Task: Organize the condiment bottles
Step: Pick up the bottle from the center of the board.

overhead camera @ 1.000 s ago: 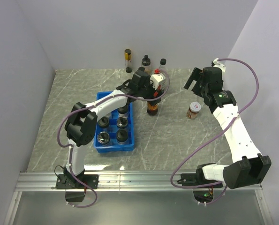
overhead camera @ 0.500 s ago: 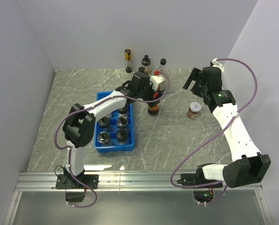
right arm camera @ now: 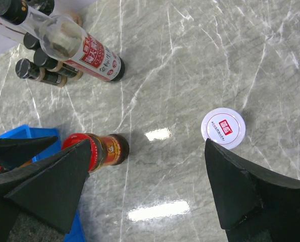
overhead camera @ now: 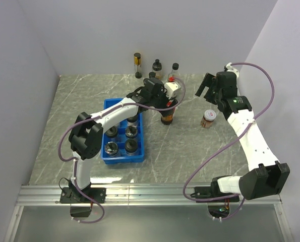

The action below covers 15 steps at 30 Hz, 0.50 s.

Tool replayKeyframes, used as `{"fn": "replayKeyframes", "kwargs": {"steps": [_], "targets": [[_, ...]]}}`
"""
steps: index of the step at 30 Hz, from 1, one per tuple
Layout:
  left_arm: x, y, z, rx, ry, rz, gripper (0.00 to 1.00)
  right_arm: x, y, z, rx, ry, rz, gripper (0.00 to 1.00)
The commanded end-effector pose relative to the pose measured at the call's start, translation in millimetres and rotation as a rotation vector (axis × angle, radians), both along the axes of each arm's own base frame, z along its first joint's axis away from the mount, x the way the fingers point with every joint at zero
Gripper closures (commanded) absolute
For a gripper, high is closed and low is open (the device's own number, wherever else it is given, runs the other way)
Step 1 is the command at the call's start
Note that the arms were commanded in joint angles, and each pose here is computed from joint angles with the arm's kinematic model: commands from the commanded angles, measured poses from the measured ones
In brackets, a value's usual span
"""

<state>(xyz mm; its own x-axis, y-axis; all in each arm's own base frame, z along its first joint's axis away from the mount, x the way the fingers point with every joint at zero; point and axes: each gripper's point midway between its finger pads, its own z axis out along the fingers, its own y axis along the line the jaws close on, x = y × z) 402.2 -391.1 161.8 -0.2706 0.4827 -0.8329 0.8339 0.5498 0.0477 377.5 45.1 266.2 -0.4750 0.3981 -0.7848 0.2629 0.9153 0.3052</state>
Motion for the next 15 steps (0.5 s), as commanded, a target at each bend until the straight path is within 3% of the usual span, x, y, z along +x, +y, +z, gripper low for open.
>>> {"fn": "replayKeyframes", "kwargs": {"steps": [1,15], "targets": [[6.8,-6.0,22.1,-0.024,-0.038,0.017,0.14,8.8,-2.1,18.8,0.007,-0.059,-0.005,0.00],[-10.9,-25.1,6.2,-0.055,0.080,-0.084,0.12,6.3,-6.5,13.1,0.000,-0.043,-0.013,0.00]]}}
